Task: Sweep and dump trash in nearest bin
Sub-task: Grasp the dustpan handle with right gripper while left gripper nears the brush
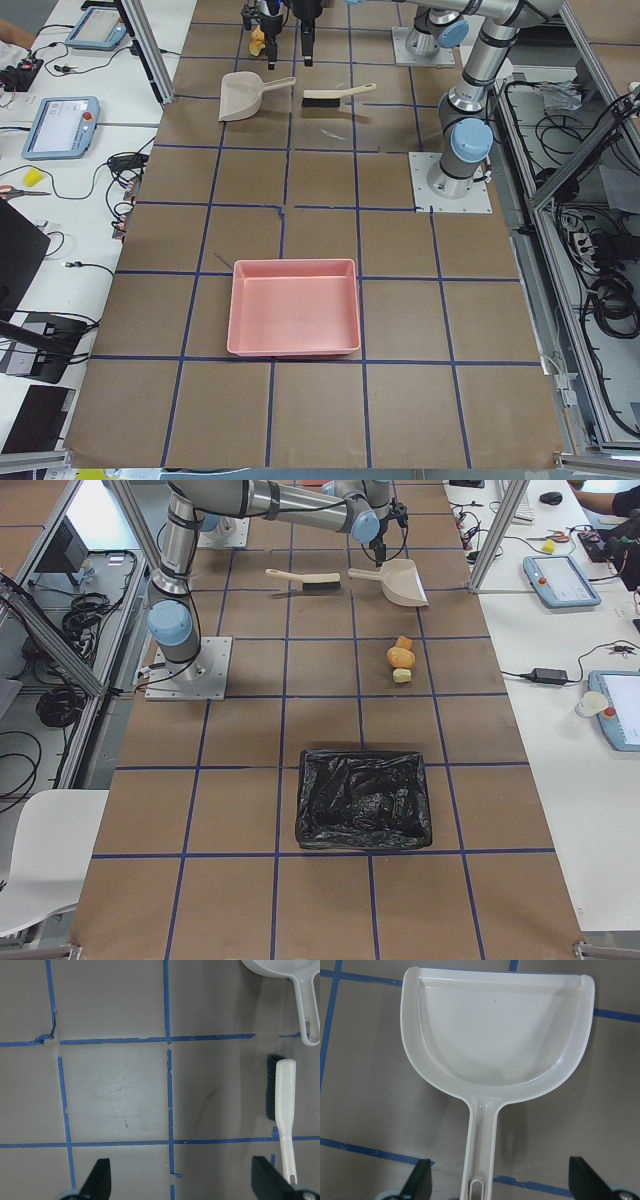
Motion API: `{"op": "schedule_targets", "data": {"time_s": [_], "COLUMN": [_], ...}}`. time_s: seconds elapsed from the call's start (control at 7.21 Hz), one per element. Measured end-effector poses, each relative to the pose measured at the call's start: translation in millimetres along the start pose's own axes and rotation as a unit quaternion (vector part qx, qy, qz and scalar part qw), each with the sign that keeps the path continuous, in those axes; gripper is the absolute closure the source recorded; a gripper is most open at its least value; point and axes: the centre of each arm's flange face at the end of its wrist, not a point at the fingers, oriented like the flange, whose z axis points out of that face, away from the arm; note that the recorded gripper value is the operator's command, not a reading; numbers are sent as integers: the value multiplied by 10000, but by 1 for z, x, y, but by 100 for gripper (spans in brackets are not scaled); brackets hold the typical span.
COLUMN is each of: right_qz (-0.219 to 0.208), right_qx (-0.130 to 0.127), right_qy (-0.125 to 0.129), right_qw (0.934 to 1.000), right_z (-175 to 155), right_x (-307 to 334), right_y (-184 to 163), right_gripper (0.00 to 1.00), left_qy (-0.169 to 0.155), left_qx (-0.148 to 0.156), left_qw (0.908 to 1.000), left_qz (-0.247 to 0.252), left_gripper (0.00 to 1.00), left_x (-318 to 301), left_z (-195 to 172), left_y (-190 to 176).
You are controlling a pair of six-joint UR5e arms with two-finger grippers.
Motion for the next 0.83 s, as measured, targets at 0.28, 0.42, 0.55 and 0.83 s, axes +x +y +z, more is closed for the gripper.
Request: {"op": "schedule_targets", "data": {"time_s": [0.28, 0.42, 0.55, 0.83], "right_qz": [43, 63, 67, 63], "right_qx": [326, 452, 483, 460], "right_qy": [-55, -82, -90, -90], "right_qw": [9994, 9989, 9988, 9989], "right_z": [34, 45, 50, 55], "right_x": [-5, -7, -8, -9], "right_y": [25, 33, 37, 40], "right_gripper": [11, 11, 20, 24], "left_qy": [-6, -12, -18, -21], "left_qx": [5, -5, -15, -28], "left_qw": [10000, 10000, 10000, 10000], "left_qz": [1, 3, 4, 12], "left_gripper": [0, 0, 0, 0], "left_x": [0, 0, 0, 0], "left_z": [-1, 0, 1, 3], "left_y": [0, 1, 1, 1]}}
